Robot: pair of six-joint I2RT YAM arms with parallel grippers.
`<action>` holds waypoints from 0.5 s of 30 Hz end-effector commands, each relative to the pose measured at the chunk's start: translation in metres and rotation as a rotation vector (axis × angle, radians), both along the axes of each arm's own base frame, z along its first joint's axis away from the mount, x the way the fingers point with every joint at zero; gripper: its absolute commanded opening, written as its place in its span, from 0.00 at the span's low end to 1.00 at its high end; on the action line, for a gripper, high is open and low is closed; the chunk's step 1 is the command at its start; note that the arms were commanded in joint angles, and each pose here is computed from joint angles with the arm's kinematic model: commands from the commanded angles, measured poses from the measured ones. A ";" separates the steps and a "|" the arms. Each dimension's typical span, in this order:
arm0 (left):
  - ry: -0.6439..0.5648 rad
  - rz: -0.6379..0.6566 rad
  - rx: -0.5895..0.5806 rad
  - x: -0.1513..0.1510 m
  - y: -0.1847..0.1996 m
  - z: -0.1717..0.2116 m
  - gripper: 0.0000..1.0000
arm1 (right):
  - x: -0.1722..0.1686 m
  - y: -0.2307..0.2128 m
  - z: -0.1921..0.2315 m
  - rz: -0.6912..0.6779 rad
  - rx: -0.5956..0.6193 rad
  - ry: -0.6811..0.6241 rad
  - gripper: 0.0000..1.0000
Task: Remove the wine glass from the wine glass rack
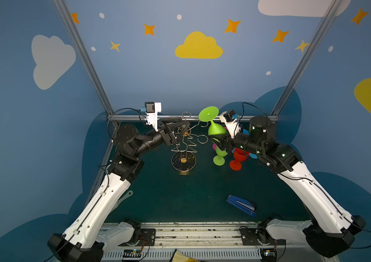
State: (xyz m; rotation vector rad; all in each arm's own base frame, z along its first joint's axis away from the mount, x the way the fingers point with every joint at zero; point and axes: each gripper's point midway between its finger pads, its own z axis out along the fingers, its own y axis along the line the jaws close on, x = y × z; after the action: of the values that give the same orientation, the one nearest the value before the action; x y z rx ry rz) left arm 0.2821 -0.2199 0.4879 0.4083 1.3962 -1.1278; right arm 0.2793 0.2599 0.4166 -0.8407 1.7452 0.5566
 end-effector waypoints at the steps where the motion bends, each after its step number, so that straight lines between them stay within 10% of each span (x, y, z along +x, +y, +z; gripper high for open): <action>1: -0.275 0.191 0.275 0.019 0.007 -0.037 0.74 | -0.013 -0.018 -0.018 -0.082 -0.066 0.129 0.26; 15: -0.667 0.179 0.417 -0.008 -0.017 -0.042 0.69 | -0.030 0.005 -0.039 -0.058 -0.143 0.262 0.23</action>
State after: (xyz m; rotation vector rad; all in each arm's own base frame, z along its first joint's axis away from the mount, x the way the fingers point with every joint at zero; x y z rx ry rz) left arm 0.2849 -0.2329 0.4220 0.7919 1.1588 -0.5328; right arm 0.2528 0.2599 0.3792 -0.8475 2.0302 0.5198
